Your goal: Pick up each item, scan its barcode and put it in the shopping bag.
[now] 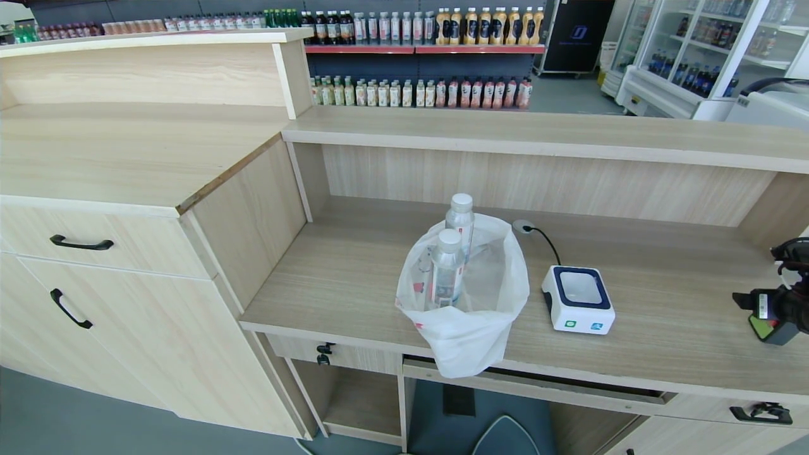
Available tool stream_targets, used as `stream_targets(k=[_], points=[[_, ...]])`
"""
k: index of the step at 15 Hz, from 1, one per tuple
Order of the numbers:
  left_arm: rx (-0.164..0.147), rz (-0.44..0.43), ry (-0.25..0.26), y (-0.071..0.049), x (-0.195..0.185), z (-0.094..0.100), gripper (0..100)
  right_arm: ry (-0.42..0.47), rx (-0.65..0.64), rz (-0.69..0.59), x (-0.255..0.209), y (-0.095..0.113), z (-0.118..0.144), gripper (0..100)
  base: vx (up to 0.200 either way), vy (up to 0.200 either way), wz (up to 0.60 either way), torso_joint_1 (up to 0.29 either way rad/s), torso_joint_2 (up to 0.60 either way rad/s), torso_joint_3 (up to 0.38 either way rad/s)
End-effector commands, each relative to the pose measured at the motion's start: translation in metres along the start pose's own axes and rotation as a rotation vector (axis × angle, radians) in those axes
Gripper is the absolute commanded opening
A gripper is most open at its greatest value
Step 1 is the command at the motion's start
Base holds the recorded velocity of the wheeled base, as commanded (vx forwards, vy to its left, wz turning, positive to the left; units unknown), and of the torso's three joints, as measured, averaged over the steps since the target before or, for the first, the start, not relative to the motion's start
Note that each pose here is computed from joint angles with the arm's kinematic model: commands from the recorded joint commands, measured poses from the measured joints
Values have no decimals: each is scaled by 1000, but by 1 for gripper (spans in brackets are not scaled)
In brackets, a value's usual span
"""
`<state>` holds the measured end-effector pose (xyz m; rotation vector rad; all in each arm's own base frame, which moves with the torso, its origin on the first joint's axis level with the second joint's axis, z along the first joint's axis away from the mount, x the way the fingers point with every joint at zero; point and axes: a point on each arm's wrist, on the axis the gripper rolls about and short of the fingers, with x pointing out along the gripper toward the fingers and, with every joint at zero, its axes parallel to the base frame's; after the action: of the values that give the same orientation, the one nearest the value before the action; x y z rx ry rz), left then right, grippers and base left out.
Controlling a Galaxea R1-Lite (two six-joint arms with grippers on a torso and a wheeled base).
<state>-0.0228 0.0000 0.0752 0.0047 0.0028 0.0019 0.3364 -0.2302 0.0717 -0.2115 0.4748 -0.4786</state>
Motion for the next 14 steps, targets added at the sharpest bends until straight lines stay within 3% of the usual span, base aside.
stream_targets(k=[1, 4, 5, 10, 12, 14], points=[[0, 1, 0, 0, 0, 0, 100, 8, -3, 10, 4, 4, -3, 100, 0, 0, 0, 0, 0, 0], [0, 0, 0, 0, 0, 0, 100, 14, -3, 25, 4, 9, -5, 100, 0, 0, 0, 0, 0, 0], [0, 0, 0, 0, 0, 0, 100, 12, -5, 27, 4, 11, -4, 0, 0, 0, 0, 0, 0, 0], [0, 0, 0, 0, 0, 0, 100, -18, -24, 48, 7, 22, 4, 0, 0, 0, 0, 0, 0, 0], [0, 0, 0, 0, 0, 0, 100, -71, -47, 48, 6, 28, 15, 0, 0, 0, 0, 0, 0, 0], [0, 0, 0, 0, 0, 0, 100, -159, -164, 18, -10, 26, 34, 0, 0, 0, 0, 0, 0, 0]])
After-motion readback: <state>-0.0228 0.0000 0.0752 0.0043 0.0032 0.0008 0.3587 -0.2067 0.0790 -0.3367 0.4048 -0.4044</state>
